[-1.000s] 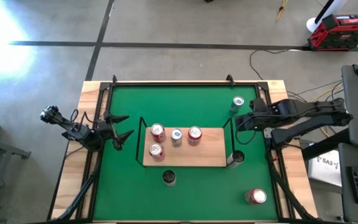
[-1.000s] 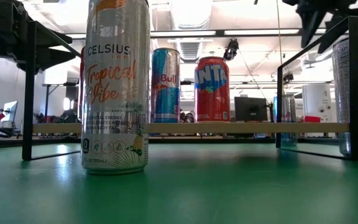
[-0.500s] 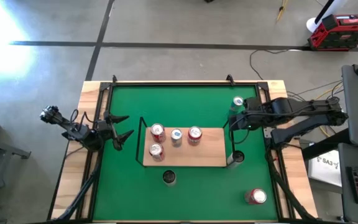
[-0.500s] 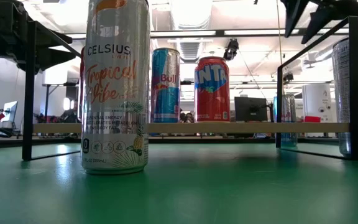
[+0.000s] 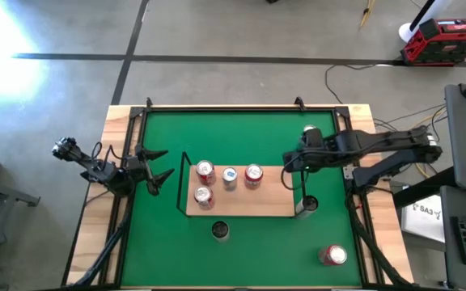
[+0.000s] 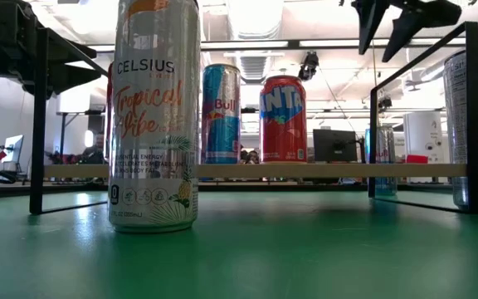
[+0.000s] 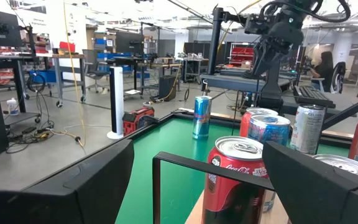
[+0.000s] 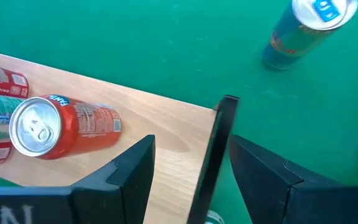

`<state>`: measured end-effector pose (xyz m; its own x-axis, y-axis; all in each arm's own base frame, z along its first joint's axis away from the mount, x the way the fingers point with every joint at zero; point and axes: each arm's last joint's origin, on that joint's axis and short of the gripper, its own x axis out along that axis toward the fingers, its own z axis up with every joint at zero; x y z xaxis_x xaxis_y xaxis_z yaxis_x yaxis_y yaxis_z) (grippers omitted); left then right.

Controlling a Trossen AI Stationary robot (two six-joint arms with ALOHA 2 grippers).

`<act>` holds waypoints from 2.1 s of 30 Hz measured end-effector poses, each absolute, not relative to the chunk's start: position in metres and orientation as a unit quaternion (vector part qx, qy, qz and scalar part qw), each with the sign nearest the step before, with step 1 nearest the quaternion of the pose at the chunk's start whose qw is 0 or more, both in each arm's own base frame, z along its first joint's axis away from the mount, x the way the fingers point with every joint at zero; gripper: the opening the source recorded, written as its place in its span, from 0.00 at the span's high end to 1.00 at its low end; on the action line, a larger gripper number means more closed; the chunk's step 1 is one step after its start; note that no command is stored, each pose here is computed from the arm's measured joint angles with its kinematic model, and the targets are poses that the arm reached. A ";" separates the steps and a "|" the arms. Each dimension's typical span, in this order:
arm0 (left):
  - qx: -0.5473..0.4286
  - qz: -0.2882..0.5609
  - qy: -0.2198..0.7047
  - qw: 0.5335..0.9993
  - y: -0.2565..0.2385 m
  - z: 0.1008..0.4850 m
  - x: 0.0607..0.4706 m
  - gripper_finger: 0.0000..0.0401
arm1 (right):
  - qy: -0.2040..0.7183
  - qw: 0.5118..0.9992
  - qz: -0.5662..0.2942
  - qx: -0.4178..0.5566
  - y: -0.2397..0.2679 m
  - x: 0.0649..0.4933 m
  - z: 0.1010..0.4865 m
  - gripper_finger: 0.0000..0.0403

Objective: Place canned beverage on shelf
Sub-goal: Put the blue soda can on the shelf

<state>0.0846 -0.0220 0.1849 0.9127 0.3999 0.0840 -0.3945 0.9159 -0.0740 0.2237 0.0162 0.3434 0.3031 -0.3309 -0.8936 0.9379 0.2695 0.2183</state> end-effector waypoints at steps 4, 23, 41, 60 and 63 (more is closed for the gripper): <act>-0.028 0.203 -0.049 0.978 -0.022 0.185 0.085 0.15 | 0.393 0.693 -0.462 0.389 0.018 0.235 0.333 0.51; -0.028 0.203 -0.049 0.978 -0.022 0.185 0.085 0.15 | 0.407 0.719 -0.442 0.350 0.022 0.273 0.338 0.51; -0.028 0.203 -0.049 0.978 -0.022 0.185 0.085 0.15 | 0.407 0.775 -0.381 0.297 0.016 0.226 0.385 0.51; -0.028 0.203 -0.049 0.978 -0.022 0.185 0.085 0.15 | 0.491 0.665 -0.393 0.403 0.020 0.205 0.373 0.51; -0.028 0.203 -0.049 0.978 -0.022 0.185 0.085 0.15 | 0.494 0.663 -0.389 0.406 0.021 0.205 0.373 0.51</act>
